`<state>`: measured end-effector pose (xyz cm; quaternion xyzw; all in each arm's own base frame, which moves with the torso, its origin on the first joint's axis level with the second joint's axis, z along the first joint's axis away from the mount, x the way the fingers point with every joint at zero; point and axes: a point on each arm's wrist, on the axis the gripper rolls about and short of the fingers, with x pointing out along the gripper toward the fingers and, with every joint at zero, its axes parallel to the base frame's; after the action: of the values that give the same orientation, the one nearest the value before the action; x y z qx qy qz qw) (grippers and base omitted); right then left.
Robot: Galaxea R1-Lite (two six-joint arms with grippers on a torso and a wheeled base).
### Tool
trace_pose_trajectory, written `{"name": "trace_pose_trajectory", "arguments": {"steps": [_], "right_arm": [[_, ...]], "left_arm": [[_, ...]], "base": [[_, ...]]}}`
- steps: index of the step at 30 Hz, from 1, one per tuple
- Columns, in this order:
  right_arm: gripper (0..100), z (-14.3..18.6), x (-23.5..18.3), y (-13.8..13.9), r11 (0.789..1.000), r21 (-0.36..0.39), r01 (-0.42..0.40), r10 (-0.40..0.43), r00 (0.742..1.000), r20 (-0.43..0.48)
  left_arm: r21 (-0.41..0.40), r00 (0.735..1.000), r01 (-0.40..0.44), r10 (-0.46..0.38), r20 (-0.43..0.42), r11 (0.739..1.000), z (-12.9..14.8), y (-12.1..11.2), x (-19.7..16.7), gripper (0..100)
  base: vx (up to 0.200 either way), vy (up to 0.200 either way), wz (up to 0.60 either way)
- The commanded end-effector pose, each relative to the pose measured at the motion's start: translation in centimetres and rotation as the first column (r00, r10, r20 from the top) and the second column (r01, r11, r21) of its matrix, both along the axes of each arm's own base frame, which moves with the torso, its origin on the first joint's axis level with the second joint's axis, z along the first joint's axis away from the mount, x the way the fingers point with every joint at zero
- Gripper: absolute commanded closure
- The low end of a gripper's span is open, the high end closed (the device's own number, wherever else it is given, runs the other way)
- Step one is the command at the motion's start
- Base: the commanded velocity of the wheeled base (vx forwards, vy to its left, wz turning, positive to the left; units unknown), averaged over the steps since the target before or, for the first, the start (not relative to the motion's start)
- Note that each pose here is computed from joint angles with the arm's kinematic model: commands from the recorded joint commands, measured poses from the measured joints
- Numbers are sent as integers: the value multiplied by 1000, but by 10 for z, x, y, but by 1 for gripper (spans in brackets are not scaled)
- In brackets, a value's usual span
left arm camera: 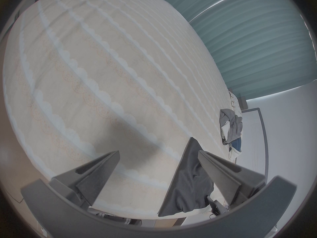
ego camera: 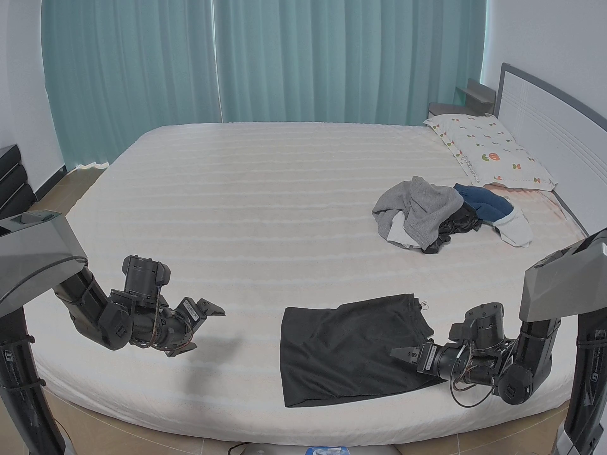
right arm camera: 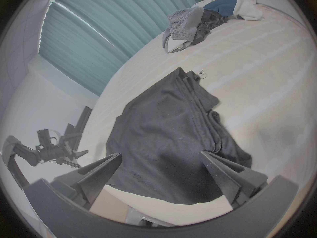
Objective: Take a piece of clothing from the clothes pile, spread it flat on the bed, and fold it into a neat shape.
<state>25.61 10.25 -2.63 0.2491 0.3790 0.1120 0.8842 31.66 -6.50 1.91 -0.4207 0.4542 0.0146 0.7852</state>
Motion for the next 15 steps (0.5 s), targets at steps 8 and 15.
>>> {"name": "trace_pose_trajectory", "arguments": {"steps": [8,15], "right_arm": [[0,8,-2,-23,997,-54,58,-54,996,69],[0,8,-1,-33,998,-34,45,-43,998,42]], "left_arm": [[1,1000,2,-2,-1,1000,-1,-1,0,0],[3,1000,2,-2,-5,1000,-2,-1,0,0]], "base": [[0,0,0],[0,0,0]]}}
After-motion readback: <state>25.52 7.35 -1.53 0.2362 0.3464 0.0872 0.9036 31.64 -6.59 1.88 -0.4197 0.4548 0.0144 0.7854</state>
